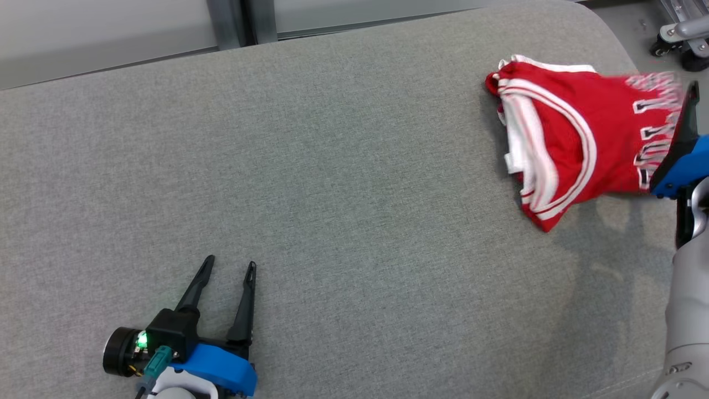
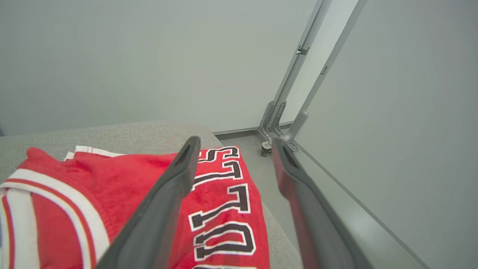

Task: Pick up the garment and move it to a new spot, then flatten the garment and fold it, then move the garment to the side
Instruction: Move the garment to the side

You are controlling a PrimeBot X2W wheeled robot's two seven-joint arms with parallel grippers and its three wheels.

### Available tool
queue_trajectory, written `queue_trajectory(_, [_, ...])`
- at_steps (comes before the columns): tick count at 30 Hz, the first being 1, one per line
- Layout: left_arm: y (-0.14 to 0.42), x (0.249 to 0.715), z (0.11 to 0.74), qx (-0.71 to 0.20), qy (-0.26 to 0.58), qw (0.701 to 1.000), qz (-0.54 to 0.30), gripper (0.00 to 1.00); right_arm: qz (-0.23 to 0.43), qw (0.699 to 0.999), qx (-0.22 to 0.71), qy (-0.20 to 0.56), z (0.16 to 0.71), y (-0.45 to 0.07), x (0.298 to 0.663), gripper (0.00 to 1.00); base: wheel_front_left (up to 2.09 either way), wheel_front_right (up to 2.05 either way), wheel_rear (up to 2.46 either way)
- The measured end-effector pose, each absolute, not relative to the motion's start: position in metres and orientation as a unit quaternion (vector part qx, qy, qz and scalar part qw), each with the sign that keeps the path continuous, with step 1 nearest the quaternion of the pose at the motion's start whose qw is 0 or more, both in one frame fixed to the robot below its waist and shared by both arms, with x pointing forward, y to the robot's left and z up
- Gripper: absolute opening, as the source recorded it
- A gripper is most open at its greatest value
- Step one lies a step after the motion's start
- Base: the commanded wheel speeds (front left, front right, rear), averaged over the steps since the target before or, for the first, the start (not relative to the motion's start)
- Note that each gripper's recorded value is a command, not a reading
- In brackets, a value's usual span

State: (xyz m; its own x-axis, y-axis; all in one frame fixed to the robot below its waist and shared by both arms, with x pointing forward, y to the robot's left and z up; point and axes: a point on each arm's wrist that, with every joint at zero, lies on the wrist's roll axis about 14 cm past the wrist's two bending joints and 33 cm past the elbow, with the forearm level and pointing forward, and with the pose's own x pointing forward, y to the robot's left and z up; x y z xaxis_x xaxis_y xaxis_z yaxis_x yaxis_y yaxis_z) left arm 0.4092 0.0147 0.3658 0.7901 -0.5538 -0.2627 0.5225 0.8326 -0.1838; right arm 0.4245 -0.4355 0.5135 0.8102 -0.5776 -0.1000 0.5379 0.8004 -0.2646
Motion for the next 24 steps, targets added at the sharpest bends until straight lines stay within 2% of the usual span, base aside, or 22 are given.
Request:
queue_trajectory(4, [0.016, 0.412, 0.366, -0.048, 0.153, 0.945, -0.283, 1.00, -0.306, 0.942, -0.113, 0.080, 0.511, -0.435, 0.416, 1.00, 0.00, 0.00, 0.00])
queue_trajectory(9, [0.019, 0.417, 0.369, -0.047, 0.148, 0.948, -0.277, 1.00, -0.280, 0.951, -0.114, 0.066, 0.513, -0.417, 0.427, 1.00, 0.00, 0.00, 0.00])
queue_trajectory(12, [0.026, 0.421, 0.372, -0.045, 0.141, 0.953, -0.265, 1.00, -0.226, 0.970, -0.081, 0.042, 0.509, -0.380, 0.443, 1.00, 0.00, 0.00, 0.00])
queue_trajectory(16, [0.036, 0.423, 0.376, -0.041, 0.137, 0.958, -0.249, 1.00, -0.175, 0.983, -0.046, 0.033, 0.496, -0.342, 0.445, 1.00, 0.00, 0.00, 0.00])
queue_trajectory(24, [0.068, 0.421, 0.390, -0.042, 0.123, 0.972, -0.198, 1.00, -0.078, 0.996, 0.022, 0.038, 0.469, -0.265, 0.443, 1.00, 0.00, 0.00, 0.00])
